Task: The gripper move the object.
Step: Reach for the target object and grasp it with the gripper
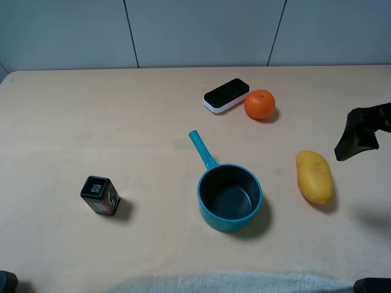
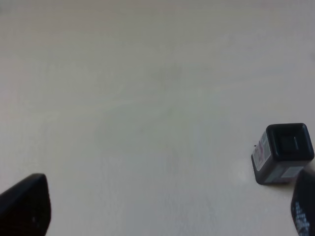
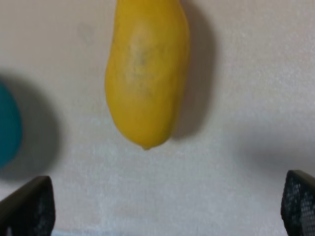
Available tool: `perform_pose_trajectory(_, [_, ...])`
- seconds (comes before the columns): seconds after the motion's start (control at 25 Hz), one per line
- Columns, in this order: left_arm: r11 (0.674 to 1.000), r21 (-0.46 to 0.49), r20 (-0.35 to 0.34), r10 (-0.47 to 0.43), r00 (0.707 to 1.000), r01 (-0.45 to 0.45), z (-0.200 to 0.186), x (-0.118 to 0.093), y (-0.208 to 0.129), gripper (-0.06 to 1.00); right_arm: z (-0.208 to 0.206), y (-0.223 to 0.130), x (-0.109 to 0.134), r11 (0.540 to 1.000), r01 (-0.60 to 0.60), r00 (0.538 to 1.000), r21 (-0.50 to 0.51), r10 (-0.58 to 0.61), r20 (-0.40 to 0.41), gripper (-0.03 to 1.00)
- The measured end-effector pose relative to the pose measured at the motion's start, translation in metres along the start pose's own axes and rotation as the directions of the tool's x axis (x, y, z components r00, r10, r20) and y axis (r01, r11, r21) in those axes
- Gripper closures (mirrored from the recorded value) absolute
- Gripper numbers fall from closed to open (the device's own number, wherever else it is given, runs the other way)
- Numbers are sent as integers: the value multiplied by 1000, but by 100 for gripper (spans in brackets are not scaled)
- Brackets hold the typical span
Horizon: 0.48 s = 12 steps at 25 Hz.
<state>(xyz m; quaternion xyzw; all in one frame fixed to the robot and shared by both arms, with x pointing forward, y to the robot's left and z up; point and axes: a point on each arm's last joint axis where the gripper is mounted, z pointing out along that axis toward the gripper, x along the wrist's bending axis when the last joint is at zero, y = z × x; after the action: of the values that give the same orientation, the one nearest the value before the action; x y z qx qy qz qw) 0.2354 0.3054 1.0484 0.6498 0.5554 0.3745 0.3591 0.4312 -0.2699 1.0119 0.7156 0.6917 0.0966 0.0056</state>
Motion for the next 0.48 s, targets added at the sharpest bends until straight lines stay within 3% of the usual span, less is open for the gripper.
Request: perform_pose_trajectory(0.48, [1000,0,0,0,1000,0,0,0,0,-5,35,19,1,998,-14,1000,67,14,3,27])
